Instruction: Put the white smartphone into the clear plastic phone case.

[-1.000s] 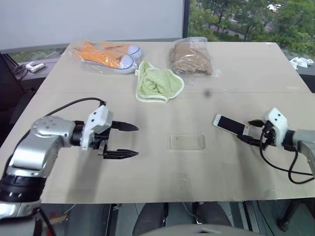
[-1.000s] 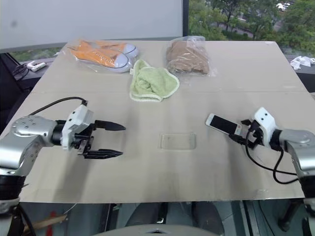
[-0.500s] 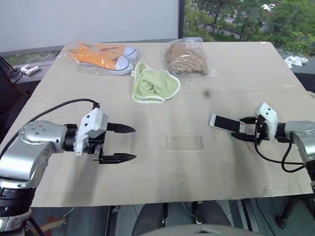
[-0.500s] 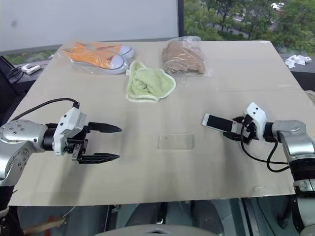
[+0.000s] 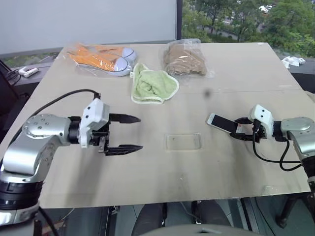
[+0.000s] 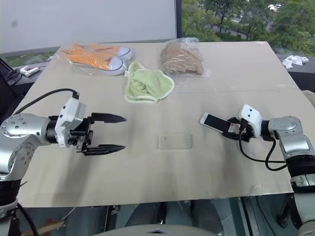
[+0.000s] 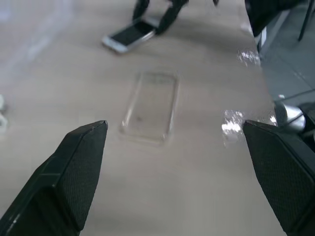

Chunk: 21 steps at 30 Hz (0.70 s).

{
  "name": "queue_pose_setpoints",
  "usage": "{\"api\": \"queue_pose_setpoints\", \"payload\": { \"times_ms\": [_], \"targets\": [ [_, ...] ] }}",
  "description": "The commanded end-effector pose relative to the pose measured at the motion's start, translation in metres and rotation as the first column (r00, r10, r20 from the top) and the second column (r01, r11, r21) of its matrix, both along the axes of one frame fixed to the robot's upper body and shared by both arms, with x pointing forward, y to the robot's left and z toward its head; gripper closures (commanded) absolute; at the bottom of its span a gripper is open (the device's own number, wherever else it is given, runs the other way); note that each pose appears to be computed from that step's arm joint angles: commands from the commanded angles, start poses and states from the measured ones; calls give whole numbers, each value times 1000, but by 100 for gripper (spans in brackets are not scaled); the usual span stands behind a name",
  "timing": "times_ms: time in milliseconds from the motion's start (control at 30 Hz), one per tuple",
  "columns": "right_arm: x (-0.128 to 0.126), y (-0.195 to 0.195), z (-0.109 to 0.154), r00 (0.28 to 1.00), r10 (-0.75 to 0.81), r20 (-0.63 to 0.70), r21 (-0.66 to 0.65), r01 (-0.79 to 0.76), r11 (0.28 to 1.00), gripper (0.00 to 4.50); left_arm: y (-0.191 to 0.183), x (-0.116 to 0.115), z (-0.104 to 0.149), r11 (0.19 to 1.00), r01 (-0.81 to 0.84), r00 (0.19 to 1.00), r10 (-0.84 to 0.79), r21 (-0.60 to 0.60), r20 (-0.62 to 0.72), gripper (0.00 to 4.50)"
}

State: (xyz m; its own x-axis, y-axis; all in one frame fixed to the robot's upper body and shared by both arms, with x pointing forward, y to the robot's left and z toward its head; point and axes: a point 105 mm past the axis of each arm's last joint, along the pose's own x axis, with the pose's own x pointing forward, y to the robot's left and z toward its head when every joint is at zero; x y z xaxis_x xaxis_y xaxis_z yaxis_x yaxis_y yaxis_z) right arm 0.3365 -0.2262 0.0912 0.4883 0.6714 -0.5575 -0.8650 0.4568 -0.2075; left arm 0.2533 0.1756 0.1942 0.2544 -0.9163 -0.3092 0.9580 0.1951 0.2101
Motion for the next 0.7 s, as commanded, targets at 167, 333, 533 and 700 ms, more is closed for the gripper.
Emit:
{"api": "queue_pose_setpoints", "payload": {
  "times_ms": [167,333,533,700],
  "targets": [
    [-10,-3,-15,997,-7,-75,-14,6,1000,170,-2,8,9,1000,-15,994,17,-20,105,0],
    [-10,0,-8,999,11,-52,5,-10,1000,170,-2,8,7,1000,-11,995,13,-20,103,0],
    [-11,25,32,992,108,60,60,-112,992,170,3,6,0,1000,-21,997,21,1,79,0],
    [-26,65,67,965,247,90,67,-254,965,170,7,6,-5,1000,-26,998,25,9,65,0]
  ]
}}
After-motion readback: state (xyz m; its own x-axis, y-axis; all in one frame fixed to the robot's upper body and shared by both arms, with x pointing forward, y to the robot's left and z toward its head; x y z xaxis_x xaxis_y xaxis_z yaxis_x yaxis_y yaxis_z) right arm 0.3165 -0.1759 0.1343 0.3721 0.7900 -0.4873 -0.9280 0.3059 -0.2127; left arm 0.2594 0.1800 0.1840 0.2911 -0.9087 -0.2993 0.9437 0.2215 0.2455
